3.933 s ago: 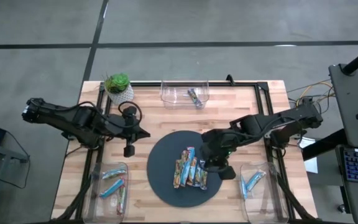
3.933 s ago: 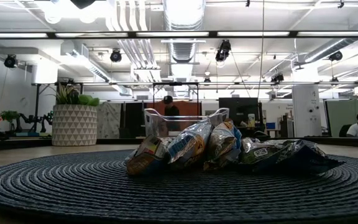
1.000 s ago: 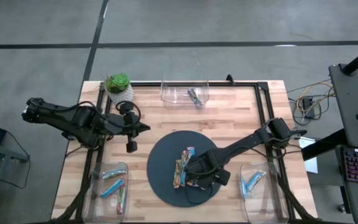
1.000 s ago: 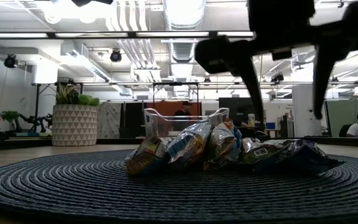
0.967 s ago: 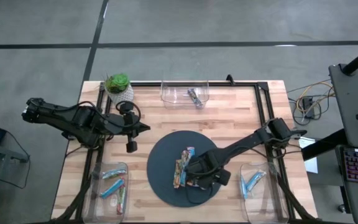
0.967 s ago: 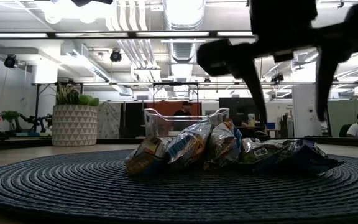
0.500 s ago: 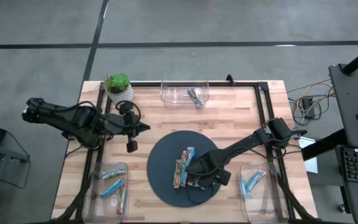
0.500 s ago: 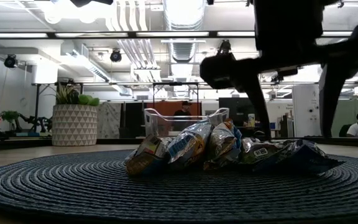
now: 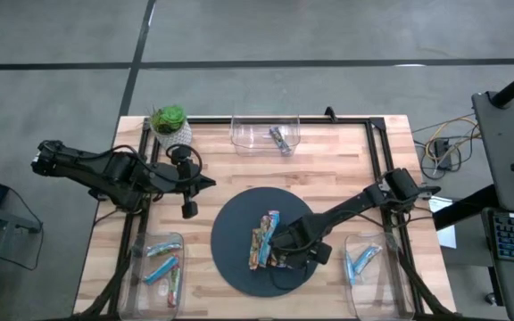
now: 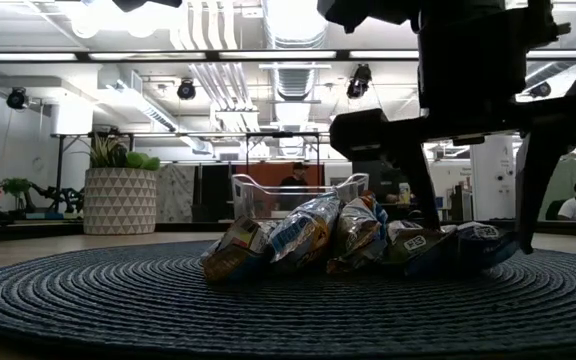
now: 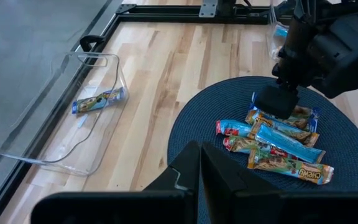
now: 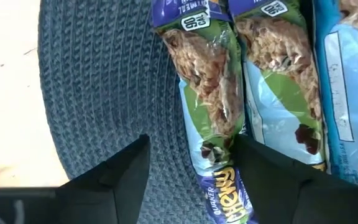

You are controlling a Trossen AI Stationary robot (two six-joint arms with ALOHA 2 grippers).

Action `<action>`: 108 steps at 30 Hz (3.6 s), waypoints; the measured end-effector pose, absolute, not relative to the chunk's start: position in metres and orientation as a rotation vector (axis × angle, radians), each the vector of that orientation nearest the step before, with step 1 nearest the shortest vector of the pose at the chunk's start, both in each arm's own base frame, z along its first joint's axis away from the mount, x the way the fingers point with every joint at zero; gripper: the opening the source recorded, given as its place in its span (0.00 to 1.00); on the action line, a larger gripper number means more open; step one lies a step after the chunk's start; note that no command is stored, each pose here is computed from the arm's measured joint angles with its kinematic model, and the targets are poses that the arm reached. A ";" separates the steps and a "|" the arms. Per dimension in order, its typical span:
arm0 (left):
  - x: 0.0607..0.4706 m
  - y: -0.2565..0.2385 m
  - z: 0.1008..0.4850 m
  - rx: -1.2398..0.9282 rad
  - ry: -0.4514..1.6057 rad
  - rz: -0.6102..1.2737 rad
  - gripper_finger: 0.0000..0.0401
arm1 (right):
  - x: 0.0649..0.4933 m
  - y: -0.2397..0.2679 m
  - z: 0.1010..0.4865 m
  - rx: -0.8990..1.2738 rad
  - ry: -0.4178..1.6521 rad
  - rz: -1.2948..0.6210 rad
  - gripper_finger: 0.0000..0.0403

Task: Pick and place Granola Bars by type
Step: Put the blue granola bar into the top transparent bin

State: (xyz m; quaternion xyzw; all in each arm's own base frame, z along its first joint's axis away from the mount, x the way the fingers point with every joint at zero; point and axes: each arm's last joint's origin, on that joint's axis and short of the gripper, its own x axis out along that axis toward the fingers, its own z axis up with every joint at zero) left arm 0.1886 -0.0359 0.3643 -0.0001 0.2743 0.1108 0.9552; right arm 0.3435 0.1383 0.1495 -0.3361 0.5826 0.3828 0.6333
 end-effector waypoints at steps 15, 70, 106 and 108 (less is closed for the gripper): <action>0.188 -0.035 0.364 0.006 0.552 0.247 0.00 | 0.344 0.138 0.149 -0.770 1.334 0.874 0.22; 0.189 -0.035 0.365 0.010 0.551 0.249 0.00 | 0.311 0.039 0.297 -0.389 1.067 0.271 0.12; 0.189 -0.035 0.365 0.006 0.550 0.249 0.00 | 0.273 -0.045 0.427 -0.162 0.661 -0.108 0.12; 0.189 -0.035 0.365 0.006 0.550 0.250 0.00 | 0.269 -0.052 0.440 -0.155 0.621 -0.138 0.12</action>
